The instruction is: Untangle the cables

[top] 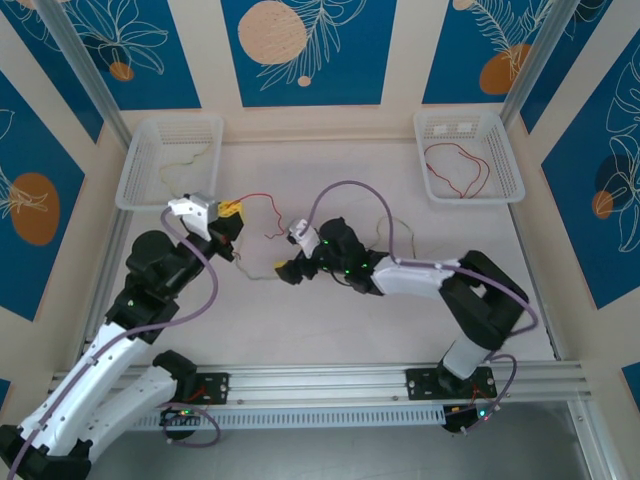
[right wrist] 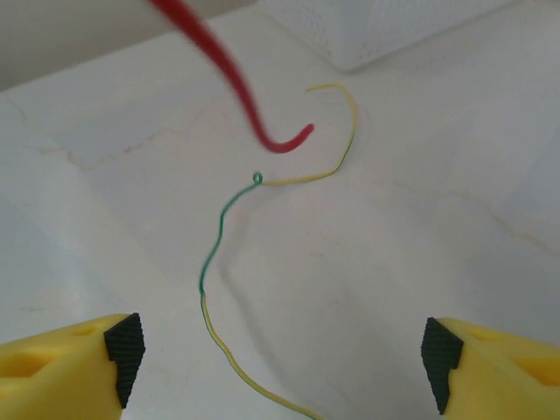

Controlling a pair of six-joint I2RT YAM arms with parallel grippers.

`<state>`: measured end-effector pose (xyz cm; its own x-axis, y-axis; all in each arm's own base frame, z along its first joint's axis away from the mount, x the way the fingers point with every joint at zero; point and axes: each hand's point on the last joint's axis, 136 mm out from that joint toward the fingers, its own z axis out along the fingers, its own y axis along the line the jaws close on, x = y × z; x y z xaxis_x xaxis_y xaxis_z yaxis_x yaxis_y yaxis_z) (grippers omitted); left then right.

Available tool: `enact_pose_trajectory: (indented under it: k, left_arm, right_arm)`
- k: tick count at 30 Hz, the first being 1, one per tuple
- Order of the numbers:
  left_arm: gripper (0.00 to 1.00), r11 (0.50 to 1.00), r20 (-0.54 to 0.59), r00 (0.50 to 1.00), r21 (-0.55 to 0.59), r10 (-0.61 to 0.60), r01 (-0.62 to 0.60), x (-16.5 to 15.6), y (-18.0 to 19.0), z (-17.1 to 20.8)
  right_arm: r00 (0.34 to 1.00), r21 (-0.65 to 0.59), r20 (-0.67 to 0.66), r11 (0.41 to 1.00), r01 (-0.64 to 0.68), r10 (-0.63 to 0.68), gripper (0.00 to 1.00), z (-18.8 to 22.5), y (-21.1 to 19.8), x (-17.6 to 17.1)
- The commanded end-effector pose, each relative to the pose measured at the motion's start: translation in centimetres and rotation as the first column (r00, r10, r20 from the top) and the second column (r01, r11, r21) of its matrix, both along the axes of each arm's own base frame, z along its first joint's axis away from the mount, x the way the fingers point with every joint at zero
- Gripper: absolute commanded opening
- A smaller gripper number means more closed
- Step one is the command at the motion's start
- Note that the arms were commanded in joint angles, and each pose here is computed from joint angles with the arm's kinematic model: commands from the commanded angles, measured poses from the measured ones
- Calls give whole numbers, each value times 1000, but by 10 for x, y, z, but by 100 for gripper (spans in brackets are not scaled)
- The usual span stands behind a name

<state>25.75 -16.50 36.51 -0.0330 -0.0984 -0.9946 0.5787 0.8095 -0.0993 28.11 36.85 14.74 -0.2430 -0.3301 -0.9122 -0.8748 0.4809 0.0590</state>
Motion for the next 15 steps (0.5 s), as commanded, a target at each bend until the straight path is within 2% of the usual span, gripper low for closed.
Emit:
enact_pose_trajectory:
  k: [1, 6, 9, 11, 15]
  left_arm:
    - [0, 998, 39, 997, 14, -60, 59, -3, -10, 11]
    - [0, 1000, 16, 1000, 20, -3, 3, 7, -5, -10]
    - [0, 999, 7, 1000, 33, -10, 10, 9, -8, -19]
    - [0, 999, -8, 1000, 45, -9, 9, 12, -9, -24]
    - [0, 993, 6, 994, 46, -111, 111, 4, -25, -24]
  right_arm:
    - [974, 127, 226, 990, -61, 31, 87, 69, -12, -14]
    - [949, 185, 316, 982, -38, -23, 88, 105, -54, -36]
    - [944, 211, 327, 977, -31, -41, 98, 122, -76, -47]
    - [945, 218, 327, 975, -38, -36, 99, 127, -86, -52]
    - [949, 230, 314, 972, -51, -24, 99, 134, -97, -57]
